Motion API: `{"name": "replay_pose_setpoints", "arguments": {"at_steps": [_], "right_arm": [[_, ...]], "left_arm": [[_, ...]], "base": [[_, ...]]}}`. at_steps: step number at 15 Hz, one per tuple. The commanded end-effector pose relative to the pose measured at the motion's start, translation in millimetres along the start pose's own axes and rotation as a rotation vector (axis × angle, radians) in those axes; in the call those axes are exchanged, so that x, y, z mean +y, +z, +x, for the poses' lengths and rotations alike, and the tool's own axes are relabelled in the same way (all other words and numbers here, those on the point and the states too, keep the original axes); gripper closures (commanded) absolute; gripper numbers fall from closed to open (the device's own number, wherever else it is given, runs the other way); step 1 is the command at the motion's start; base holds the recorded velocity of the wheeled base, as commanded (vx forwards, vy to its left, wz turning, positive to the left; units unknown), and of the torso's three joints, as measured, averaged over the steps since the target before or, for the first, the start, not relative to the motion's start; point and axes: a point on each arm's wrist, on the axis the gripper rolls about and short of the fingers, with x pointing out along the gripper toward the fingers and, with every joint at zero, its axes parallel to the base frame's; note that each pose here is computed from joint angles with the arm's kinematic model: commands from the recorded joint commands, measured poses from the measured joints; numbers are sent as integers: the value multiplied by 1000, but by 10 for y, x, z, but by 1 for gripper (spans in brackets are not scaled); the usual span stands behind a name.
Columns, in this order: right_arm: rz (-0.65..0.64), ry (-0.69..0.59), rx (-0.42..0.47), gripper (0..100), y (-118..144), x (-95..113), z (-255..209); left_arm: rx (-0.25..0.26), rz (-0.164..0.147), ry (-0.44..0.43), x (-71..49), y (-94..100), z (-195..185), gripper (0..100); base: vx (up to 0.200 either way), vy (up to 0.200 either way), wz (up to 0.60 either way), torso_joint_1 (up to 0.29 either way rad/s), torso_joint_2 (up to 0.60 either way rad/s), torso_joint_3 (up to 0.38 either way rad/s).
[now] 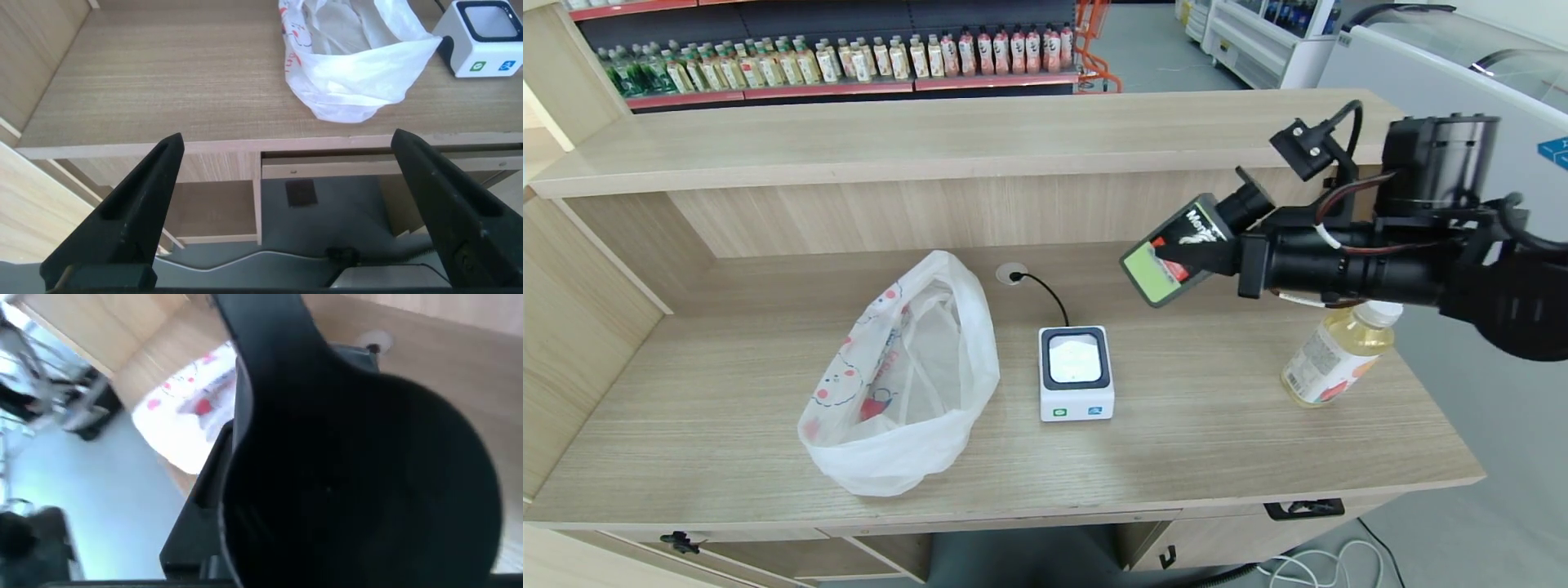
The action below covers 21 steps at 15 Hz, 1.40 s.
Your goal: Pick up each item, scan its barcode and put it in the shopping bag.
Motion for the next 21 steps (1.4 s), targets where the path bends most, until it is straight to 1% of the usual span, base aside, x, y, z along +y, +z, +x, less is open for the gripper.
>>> {"name": "replay_pose_setpoints", "arguments": {"at_steps": [1, 2, 4, 7, 8, 11, 12, 15, 16, 17, 19, 21], "right_arm": [[-122, -92, -20, 100, 105, 262, -380], [-135, -104, -28, 100, 141, 398, -372], [-144, -88, -45, 100, 197, 534, -333], [-140, -30, -30, 100, 158, 645, -205], [-137, -27, -22, 100, 134, 625, -147], [-135, -47, -18, 100, 140, 448, 111], [-139, -63, -28, 100, 178, 358, 188], [-153, -113, -59, 100, 257, -4, 461], [-153, -117, -60, 100, 257, -39, 498], [-143, -116, -54, 100, 221, -103, 593], [-109, -112, -21, 100, 81, -177, 719], [-30, -112, 24, 100, -112, -248, 839]], "left_arm": [[0, 1, 0, 0, 0, 0, 0], [0, -1, 0, 0, 0, 0, 0], [0, -1, 0, 0, 0, 0, 0], [0, -1, 1, 0, 0, 0, 0], [0, -1, 0, 0, 0, 0, 0], [0, 4, 0, 0, 0, 0, 0], [0, 4, 0, 0, 0, 0, 0], [0, 2, 0, 0, 0, 0, 0], [0, 2, 0, 0, 0, 0, 0], [0, 4, 0, 0, 0, 0, 0], [0, 4, 0, 0, 0, 0, 0], [0, 5, 0, 0, 0, 0, 0]], "base": [[0, 0, 0, 0, 0, 0], [-200, 0, 0, 2, 2, 2], [-200, 200, 0, 7, 2, 5], [-200, 200, 0, -4, -1, 4], [0, 200, 0, -12, 2, 7], [0, 200, 0, 4, -1, 1], [0, 200, 0, 2, -2, 2], [0, 200, 0, 12, 2, -1], [0, 200, 0, 2, 2, 2], [0, 200, 0, 2, -2, -2], [0, 0, 0, 0, 0, 0], [0, 0, 0, 0, 0, 0]]}}
